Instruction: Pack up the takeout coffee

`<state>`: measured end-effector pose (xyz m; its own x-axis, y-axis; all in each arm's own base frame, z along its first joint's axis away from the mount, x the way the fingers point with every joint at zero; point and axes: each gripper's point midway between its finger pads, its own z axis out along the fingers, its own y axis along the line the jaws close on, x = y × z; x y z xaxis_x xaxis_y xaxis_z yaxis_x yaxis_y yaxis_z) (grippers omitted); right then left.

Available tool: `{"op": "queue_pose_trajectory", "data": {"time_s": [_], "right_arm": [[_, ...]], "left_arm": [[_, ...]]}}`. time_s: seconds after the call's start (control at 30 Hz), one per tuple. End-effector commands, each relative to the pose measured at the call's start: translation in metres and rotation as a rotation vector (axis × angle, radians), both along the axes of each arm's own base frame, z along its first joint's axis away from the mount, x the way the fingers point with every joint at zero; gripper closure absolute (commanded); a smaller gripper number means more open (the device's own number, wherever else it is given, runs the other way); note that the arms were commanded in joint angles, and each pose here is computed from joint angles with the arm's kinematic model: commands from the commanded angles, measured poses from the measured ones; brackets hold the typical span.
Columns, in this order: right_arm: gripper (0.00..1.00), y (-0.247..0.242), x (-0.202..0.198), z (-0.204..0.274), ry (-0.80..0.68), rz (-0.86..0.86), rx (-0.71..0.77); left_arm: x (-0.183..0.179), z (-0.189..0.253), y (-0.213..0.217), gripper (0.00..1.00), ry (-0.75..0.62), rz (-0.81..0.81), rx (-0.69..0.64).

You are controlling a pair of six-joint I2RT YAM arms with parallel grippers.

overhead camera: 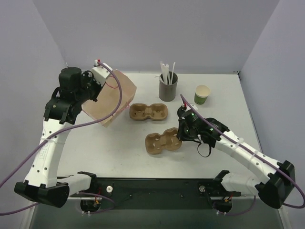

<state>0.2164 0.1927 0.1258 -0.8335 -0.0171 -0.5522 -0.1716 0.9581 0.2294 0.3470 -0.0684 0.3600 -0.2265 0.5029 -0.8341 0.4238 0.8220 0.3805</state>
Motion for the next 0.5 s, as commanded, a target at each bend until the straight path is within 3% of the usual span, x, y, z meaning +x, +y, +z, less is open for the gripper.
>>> {"op": "queue_pose_trajectory", "data": {"time_s": [0.0,0.17,0.47], "right_arm": [[0.92,-0.016,-0.007,0.053,-0.087,0.018,0.015],[0.90,-0.021,-0.020,0.065,-0.078,0.051,0.026],[0.88,-0.005,-0.023,-0.009,0.132,0.044,0.038]], "left_arm": [[-0.009,0.016,-0.030,1.00,-0.094,-0.205,0.047],[-0.028,0.006,-0.055,1.00,-0.072,-0.334,0.030],[-0.047,-0.001,-0.079,1.00,-0.051,-0.452,0.009]]}}
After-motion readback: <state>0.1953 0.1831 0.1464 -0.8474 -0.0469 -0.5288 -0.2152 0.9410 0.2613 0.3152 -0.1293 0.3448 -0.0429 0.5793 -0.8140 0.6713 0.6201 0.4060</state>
